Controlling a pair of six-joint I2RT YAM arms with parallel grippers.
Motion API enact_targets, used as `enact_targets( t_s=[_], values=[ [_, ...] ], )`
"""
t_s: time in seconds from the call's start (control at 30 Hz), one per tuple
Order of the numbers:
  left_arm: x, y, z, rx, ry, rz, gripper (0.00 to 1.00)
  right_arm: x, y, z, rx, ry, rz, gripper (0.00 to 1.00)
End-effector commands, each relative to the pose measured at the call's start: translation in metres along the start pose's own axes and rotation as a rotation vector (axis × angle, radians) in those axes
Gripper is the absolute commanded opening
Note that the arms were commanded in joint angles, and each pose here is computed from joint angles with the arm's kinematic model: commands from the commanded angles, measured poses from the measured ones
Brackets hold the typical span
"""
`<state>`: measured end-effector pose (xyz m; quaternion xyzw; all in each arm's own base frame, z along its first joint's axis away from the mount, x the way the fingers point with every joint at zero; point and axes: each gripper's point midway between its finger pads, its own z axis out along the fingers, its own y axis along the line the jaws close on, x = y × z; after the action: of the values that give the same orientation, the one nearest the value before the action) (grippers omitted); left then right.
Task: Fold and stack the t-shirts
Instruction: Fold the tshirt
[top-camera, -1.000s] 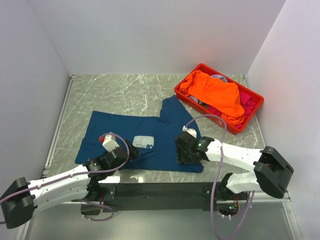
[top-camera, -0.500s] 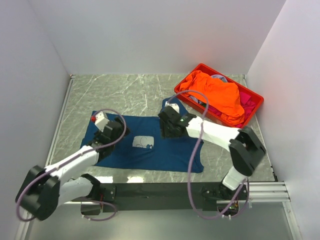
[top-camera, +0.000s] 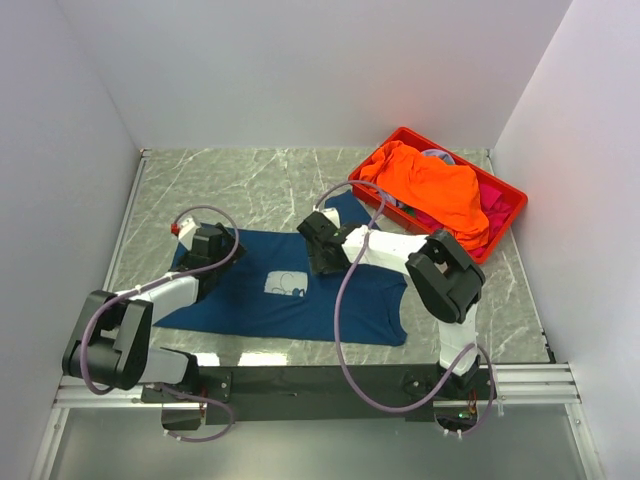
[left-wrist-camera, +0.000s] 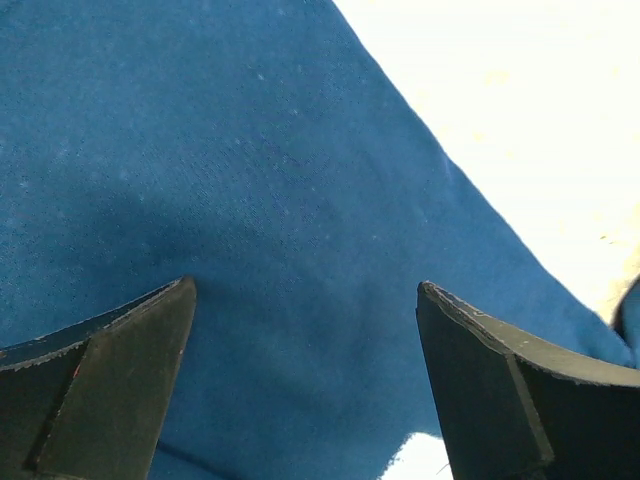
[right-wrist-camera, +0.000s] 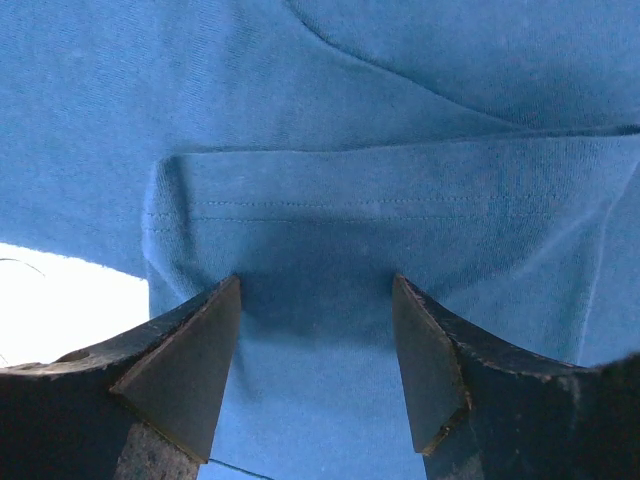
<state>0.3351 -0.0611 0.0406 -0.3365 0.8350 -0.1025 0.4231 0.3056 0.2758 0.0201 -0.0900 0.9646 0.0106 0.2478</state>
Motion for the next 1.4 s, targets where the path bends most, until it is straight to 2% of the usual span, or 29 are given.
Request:
enact_targets(
  t_s=[0.0, 0.4, 0.77, 0.93, 1.07, 1.17, 1.37],
  values=[
    [0.001, -0.001, 0.003, 0.044, 0.021, -0.016, 0.99, -0.007, 0.004, 0.005, -0.004, -0.037, 0.010, 0.69],
    [-0.002, 0.029, -0.014, -0.019, 0.004, -0.048, 0.99, 0.038, 0.038, 0.000, -0.089, 0.024, -0.051, 0.68],
    [-0.007, 0.031, -0.030, 0.010, -0.027, -0.103, 0.99, 0.065, 0.048, -0.013, -0.108, 0.052, -0.065, 0.68],
    [-0.041, 0.012, -0.045, 0.044, -0.106, -0.088, 0.99, 0.020, 0.038, -0.039, -0.061, -0.041, -0.079, 0.69],
    [-0.073, -0.014, -0.052, 0.085, -0.169, -0.068, 0.99, -0.048, 0.014, -0.061, -0.079, -0.141, -0.002, 0.69],
    [-0.084, -0.026, -0.044, 0.082, -0.167, -0.038, 0.99, -0.089, 0.000, -0.067, -0.101, -0.196, 0.027, 0.69],
    [-0.081, -0.035, -0.021, 0.090, -0.095, -0.006, 0.99, -0.169, -0.029, -0.046, -0.142, -0.251, 0.087, 0.68]
  ],
)
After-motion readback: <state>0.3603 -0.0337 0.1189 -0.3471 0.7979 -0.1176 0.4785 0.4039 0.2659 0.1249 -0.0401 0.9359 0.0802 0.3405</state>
